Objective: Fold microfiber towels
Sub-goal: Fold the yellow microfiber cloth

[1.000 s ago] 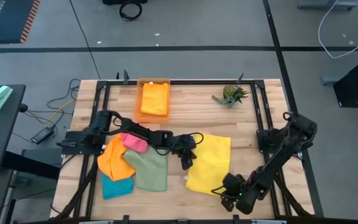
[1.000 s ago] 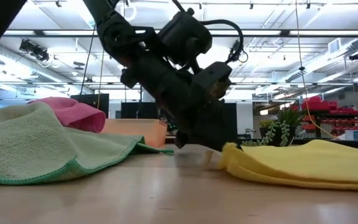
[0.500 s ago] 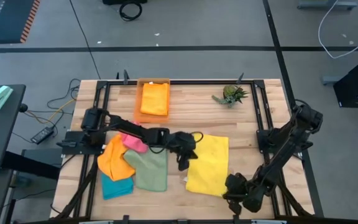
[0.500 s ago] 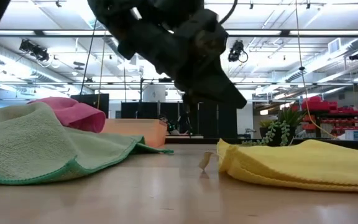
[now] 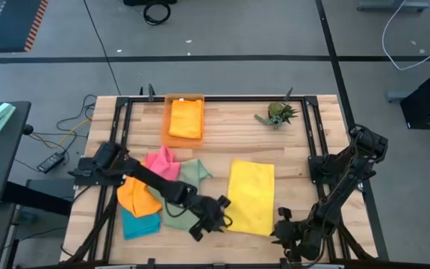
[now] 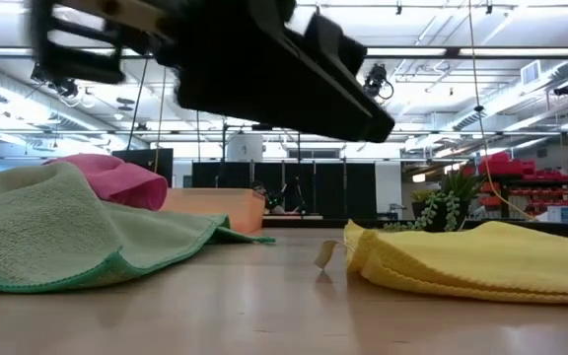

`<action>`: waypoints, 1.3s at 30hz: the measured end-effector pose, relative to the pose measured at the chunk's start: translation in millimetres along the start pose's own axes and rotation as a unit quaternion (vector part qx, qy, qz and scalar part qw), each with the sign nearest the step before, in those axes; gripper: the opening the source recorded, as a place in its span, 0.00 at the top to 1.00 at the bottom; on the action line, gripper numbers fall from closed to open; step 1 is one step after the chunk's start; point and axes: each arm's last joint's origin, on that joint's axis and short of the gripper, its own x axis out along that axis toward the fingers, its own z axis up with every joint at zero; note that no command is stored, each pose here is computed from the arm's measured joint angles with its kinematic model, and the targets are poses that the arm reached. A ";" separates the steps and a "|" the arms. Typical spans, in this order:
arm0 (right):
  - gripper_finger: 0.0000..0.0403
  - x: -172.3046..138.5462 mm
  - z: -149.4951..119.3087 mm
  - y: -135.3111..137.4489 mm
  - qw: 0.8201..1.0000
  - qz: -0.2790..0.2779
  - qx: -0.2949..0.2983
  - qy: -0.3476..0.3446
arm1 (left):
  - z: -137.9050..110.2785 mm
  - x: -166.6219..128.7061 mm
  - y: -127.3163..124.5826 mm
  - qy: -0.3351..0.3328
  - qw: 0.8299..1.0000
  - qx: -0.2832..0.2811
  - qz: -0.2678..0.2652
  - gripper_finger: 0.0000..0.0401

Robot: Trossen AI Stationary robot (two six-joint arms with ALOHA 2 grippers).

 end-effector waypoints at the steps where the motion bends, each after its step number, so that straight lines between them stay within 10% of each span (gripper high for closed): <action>1: 0.65 0.0 0.0 0.0 1.000 -0.001 -0.014 -0.001 | -0.9 2.4 -1.3 0.000 1.000 0.001 0.006 0.70; 13: 0.52 6.0 -10.1 -5.6 0.997 -0.021 -0.079 0.012 | -22.9 25.2 -15.3 0.041 0.999 0.008 0.022 0.51; 39: 0.52 8.0 -23.2 -7.8 0.988 -0.032 -0.151 0.006 | -41.3 38.4 -13.0 0.064 0.996 -0.042 0.037 0.73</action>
